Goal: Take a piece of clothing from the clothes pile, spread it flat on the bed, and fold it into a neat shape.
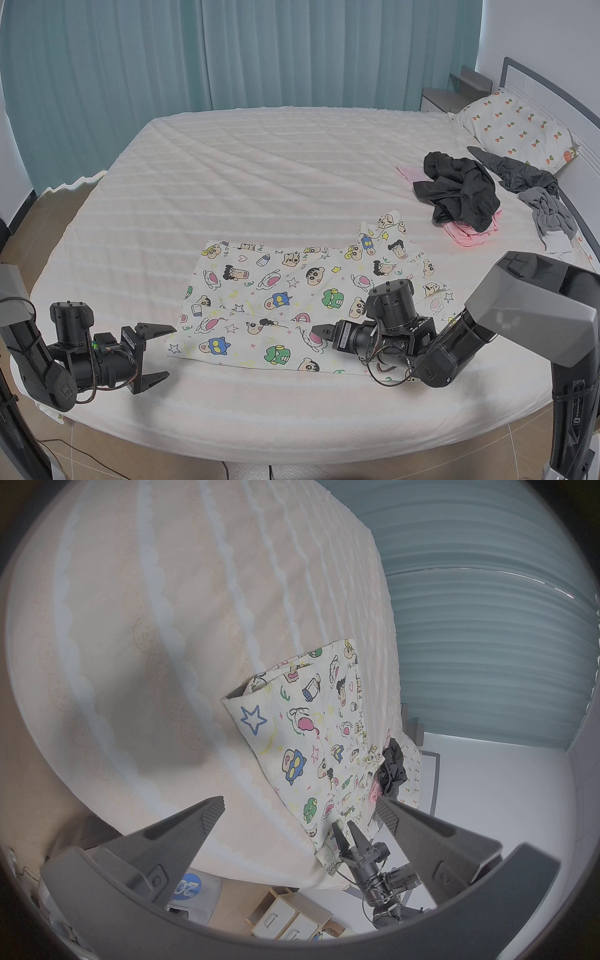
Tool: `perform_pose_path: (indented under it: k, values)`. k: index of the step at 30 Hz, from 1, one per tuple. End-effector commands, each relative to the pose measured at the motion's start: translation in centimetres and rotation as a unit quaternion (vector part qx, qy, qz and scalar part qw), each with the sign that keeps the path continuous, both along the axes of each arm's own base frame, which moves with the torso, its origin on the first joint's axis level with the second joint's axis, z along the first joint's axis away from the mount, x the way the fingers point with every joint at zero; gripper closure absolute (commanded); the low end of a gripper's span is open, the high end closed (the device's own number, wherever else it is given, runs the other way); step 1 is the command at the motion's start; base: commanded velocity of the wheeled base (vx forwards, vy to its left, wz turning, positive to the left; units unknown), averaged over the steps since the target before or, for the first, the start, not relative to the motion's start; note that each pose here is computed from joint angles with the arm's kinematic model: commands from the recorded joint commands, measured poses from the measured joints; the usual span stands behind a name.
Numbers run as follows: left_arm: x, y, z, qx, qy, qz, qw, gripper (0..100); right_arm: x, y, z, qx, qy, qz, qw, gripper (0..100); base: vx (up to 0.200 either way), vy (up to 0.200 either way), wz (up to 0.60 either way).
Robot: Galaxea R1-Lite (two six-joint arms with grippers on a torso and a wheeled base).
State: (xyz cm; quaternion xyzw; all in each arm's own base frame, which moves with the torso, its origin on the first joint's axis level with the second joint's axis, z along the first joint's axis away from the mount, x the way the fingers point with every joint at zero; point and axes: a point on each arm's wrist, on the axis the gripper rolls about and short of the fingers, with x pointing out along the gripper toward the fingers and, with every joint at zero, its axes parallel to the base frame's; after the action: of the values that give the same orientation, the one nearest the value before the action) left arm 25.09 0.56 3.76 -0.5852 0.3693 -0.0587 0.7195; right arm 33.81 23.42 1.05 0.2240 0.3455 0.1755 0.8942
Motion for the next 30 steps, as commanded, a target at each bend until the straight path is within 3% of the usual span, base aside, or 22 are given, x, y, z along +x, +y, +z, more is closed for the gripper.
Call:
perform_pose_path:
  k: [1, 12, 17, 22, 26, 30]
  values:
    - [0.0, 0.0, 0.0, 0.0, 0.001, 0.0, 1.0, 0, 0.4, 0.3, -0.2, 0.002, -0.02, -0.006, 0.9998, 0, 0.0, 0.0, 0.0]
    - [0.0, 0.0, 0.0, 0.0, 0.001, -0.001, 1.0, 0, 0.1, 0.0, 1.7, 0.022, -0.046, -0.016, 0.9986, 0, 0.0, 0.0, 0.0]
    - [0.0, -0.1, 0.0, 0.0, 0.0, -0.001, 1.0, 0, -3.8, -2.1, 3.9, 0.041, -0.019, 0.02, 0.9988, 0, 0.0, 0.0, 0.0]
    - [0.0, -0.1, 0.2, -0.003, -0.002, 0.002, 1.0, 0, -8.4, -7.2, 6.9, 0.085, -0.042, -0.002, 0.9955, 0, 0.0, 0.0, 0.0]
    - [0.1, 0.0, 0.2, -0.004, -0.003, 0.004, 1.0, 0, -11.4, -12.4, 8.2, 0.15, -0.062, -0.072, 0.9841, 0, 0.0, 0.0, 0.0]
    - [0.0, 0.0, 0.2, -0.004, -0.002, 0.002, 1.0, 0, -11.7, -14.1, 8.6, 0.171, -0.094, -0.088, 0.9769, 0, 0.2, 0.0, 0.0]
